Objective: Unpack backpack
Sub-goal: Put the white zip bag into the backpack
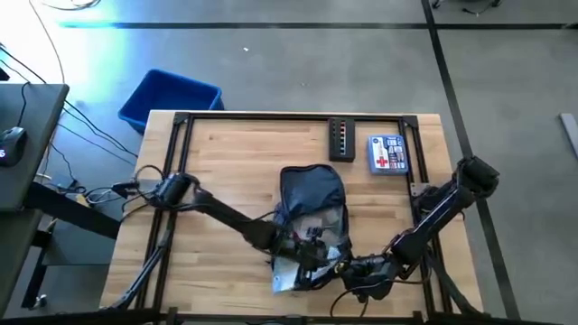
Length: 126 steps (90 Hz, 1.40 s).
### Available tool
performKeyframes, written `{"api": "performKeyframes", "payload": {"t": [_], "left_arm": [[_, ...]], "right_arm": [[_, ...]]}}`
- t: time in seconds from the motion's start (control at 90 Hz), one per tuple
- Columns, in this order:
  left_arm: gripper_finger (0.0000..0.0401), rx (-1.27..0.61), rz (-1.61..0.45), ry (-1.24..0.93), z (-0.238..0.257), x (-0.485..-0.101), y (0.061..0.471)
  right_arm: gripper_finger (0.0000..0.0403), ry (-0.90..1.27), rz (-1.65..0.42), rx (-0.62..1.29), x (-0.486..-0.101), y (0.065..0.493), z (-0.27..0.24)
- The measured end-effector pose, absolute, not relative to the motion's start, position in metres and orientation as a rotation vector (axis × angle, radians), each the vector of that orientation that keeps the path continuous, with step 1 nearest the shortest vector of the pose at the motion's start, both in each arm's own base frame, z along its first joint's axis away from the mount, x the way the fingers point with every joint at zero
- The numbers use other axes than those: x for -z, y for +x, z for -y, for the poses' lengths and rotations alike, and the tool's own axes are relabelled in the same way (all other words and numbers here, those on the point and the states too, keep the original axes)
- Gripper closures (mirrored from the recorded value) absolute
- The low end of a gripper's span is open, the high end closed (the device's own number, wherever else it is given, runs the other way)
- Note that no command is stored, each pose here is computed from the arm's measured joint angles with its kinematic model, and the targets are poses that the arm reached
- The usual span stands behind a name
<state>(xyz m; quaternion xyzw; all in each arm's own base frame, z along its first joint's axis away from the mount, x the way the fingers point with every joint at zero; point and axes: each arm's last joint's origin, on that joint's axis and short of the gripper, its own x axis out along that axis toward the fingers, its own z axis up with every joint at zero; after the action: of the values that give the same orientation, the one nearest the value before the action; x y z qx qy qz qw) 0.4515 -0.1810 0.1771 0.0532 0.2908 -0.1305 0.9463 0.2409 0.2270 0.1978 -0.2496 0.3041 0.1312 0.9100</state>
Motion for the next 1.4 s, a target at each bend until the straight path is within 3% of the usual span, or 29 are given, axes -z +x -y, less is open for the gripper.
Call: {"api": "performKeyframes", "payload": {"t": [0.144,0.289,0.5,0.678,0.878,1.044,1.233,1.4], "left_arm": [[0.0401,0.422,-0.471,0.046,0.175,-0.153,0.472],[0.0401,0.393,-0.526,-0.045,0.16,-0.132,0.479],[0.0401,0.4,-0.528,-0.018,0.155,-0.133,0.48],[0.0401,0.397,-0.555,0.066,0.162,-0.165,0.467],[0.0401,0.392,-0.671,0.208,0.189,-0.222,0.42],[0.0399,0.477,-0.853,0.308,0.219,-0.229,0.376],[0.036,0.498,-0.953,0.572,0.247,-0.218,0.344],[0.0302,0.376,-0.906,0.695,0.25,-0.219,0.342]], "right_arm": [[0.0403,-0.515,-0.631,-0.295,-0.198,0.24,-0.228],[0.0403,-0.522,-0.63,-0.279,-0.198,0.241,-0.227],[0.0403,-0.511,-0.649,-0.277,-0.197,0.239,-0.226],[0.0403,-0.479,-0.733,-0.254,-0.192,0.235,-0.222],[0.0403,-0.469,-0.779,-0.238,-0.189,0.232,-0.219],[0.0403,-0.458,-0.788,-0.233,-0.189,0.232,-0.219],[0.0403,-0.449,-0.791,-0.236,-0.188,0.232,-0.219],[0.0403,-0.446,-0.788,-0.232,-0.189,0.233,-0.217]]}}
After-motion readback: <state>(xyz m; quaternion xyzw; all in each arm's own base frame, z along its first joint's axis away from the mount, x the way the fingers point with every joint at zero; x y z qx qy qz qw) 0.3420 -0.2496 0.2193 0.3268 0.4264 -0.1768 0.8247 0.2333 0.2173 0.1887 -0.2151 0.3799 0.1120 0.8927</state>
